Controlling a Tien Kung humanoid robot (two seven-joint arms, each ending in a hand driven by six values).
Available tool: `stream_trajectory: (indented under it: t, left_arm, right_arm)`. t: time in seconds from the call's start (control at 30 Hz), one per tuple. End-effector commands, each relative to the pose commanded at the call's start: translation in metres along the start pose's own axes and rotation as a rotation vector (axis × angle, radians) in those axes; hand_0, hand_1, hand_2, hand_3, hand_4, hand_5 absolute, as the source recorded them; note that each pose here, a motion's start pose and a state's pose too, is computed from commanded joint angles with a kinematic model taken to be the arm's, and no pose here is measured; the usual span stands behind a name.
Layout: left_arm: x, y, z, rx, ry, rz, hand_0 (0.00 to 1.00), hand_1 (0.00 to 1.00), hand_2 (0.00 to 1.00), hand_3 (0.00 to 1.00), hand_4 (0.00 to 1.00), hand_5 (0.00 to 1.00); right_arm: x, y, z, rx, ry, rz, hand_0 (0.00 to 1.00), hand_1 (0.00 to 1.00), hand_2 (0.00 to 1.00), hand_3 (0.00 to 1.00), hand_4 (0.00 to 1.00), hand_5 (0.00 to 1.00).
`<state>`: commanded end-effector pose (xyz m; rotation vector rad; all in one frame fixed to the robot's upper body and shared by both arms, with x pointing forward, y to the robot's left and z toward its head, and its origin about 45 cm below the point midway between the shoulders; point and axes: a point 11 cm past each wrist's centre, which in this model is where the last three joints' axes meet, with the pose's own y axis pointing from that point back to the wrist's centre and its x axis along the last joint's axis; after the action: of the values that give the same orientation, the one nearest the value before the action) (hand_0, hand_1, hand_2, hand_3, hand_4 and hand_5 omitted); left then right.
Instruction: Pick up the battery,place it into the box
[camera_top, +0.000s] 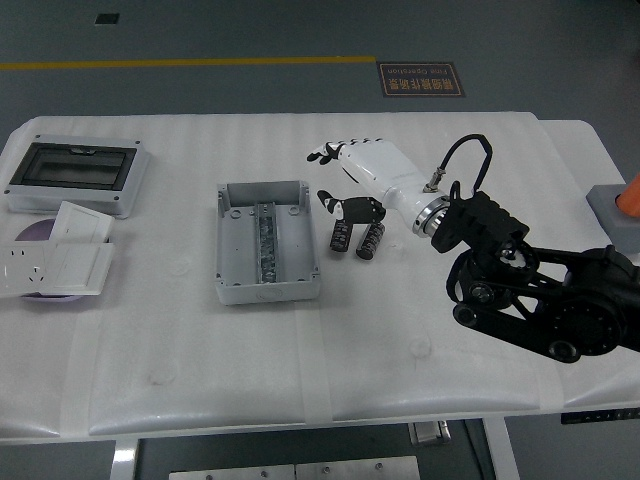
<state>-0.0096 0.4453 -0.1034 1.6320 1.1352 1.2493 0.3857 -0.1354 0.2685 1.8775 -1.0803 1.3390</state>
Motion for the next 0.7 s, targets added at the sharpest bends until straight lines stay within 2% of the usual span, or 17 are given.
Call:
stream_trajectory:
  t: [0.03, 0.07, 0.13, 0.3, 0.5, 0.63, 0.67, 0.7]
  left_arm:
    - [0.000, 0.000, 0.000, 0.000, 0.000, 0.001, 0.653, 0.664, 0.619, 0.634, 0.533, 0.390]
    - [0.001, 0.000, 0.000, 0.000, 0.000, 0.002, 0.653, 0.664, 0.619, 0.634, 0.530, 0.390]
    - [0.002, 0.000, 0.000, 0.000, 0.000, 0.004, 0.653, 0.664, 0.619, 0.634, 0.530, 0.390]
    - [0.002, 0.000, -0.001, 0.003, -0.001, 0.005, 0.653, 0.664, 0.619, 0.636, 0.528, 0.389]
    - [0.002, 0.000, 0.000, 0.001, -0.001, 0.003, 0.653, 0.664, 0.619, 0.636, 0.529, 0.392]
    - [0.001, 0.000, -0.001, 0.003, -0.003, 0.000, 0.653, 0.664, 0.619, 0.636, 0.529, 0.392]
    - [0.001, 0.000, -0.001, 0.004, -0.003, 0.000, 0.653, 0.664, 0.619, 0.636, 0.528, 0.389]
    - [0.000, 0.000, -0.001, 0.004, -0.004, -0.001, 0.653, 0.664, 0.619, 0.636, 0.528, 0.389]
  right_arm:
    - [0.004, -0.002, -0.001, 0.000, -0.009, 0.015, 0.677, 0.717, 0.711, 0.764, 0.567, 0.191]
    - [0.008, -0.003, -0.001, -0.004, -0.015, 0.027, 0.664, 0.704, 0.682, 0.709, 0.563, 0.190]
    - [0.011, -0.004, 0.004, -0.018, -0.020, 0.032, 0.664, 0.704, 0.682, 0.709, 0.563, 0.190]
    - [0.008, -0.004, 0.027, -0.078, 0.000, 0.003, 0.662, 0.702, 0.678, 0.704, 0.564, 0.193]
    - [-0.024, 0.003, 0.064, -0.180, 0.022, -0.147, 0.668, 0.709, 0.683, 0.708, 0.567, 0.184]
    - [-0.045, 0.008, 0.078, -0.218, 0.019, -0.223, 0.668, 0.709, 0.683, 0.708, 0.567, 0.184]
    - [-0.049, 0.008, 0.079, -0.222, 0.018, -0.236, 0.700, 0.738, 0.716, 0.788, 0.746, 0.234]
    - [-0.052, 0.009, 0.080, -0.224, 0.019, -0.247, 0.700, 0.738, 0.716, 0.788, 0.746, 0.234]
